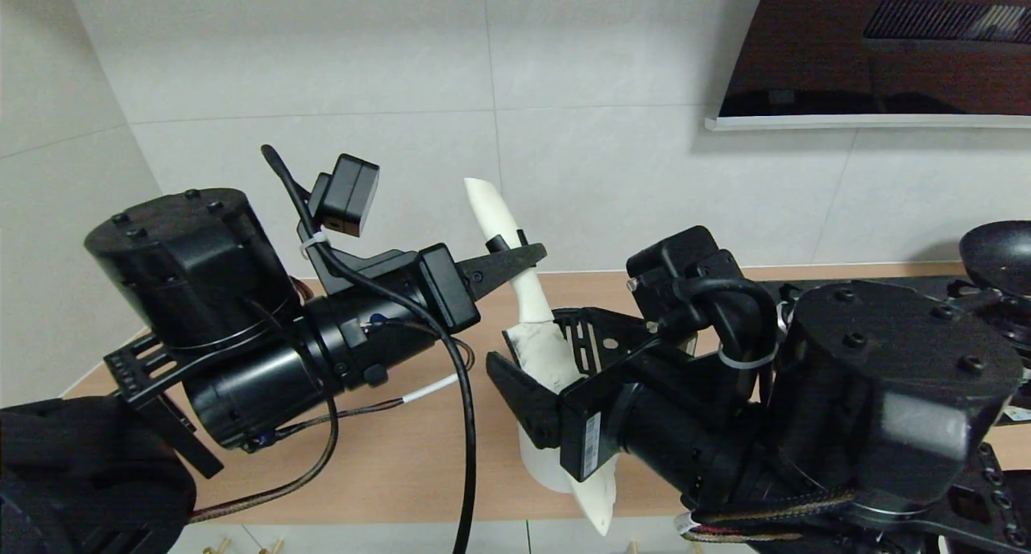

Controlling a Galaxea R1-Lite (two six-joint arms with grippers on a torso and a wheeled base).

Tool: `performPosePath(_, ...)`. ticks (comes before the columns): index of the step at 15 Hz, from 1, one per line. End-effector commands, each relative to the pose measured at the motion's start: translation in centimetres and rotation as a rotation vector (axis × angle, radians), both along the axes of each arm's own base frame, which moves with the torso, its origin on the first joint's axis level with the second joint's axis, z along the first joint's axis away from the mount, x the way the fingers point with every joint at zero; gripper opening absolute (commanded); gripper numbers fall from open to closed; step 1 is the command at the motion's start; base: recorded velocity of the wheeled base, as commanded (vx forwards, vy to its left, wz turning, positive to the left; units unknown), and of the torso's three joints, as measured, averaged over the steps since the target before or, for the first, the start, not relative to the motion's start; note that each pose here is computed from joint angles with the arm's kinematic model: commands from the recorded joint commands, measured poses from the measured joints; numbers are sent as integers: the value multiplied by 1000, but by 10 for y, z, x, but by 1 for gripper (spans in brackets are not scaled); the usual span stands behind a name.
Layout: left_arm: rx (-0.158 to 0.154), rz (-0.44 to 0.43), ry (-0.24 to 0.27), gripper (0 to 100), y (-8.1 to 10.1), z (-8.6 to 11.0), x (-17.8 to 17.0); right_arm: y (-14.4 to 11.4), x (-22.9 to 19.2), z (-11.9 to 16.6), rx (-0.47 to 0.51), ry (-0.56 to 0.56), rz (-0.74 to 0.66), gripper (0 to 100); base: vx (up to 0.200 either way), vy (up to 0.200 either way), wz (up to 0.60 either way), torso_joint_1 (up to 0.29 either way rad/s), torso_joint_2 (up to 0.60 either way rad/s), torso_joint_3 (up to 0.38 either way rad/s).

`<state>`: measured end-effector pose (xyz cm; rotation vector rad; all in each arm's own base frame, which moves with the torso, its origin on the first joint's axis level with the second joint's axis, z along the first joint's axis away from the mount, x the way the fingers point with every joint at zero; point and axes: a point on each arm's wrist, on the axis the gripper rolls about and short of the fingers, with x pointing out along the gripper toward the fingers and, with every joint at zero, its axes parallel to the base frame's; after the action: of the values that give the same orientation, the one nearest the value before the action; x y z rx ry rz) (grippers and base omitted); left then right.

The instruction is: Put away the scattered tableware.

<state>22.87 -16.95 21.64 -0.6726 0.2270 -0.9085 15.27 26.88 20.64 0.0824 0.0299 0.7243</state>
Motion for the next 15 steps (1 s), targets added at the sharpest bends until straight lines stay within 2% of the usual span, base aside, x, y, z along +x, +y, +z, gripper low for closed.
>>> performPosePath(1,-8,0,-10,0,1,4,-2,-1,-1,1,6,-3,1,100,0,0,0,0,0,0)
performPosePath(4,-11,6,-18,0,2,11,0,-16,-4,16,56,-38,-15,100,0,0,0,0,0,0)
performPosePath(6,6,39,0,0,7,29,1,-44,12,34,91,-76,-106,100,0,0,0,0,0,0)
performPosePath(8,42,131,-13,0,6,44,6,-71,31,44,79,-123,-221,100,0,0,0,0,0,0)
performPosePath(10,120,279,-80,0,-6,55,27,-101,49,53,93,-152,-338,100,0,0,0,0,0,0)
performPosePath(11,145,321,-102,0,-9,58,34,-107,54,54,92,-156,-366,100,0,0,0,0,0,0)
performPosePath(12,189,392,-129,0,-15,61,45,-115,59,54,79,-166,-392,100,0,0,0,0,0,0)
performPosePath(13,243,479,-135,0,-20,60,54,-119,64,53,63,-169,-411,100,0,0,0,0,0,0)
performPosePath(14,277,565,-122,0,-24,55,60,-118,67,51,55,-165,-414,100,0,0,0,0,0,0)
performPosePath(15,300,607,-121,0,-30,51,63,-118,70,46,43,-155,-418,100,0,0,0,0,0,0)
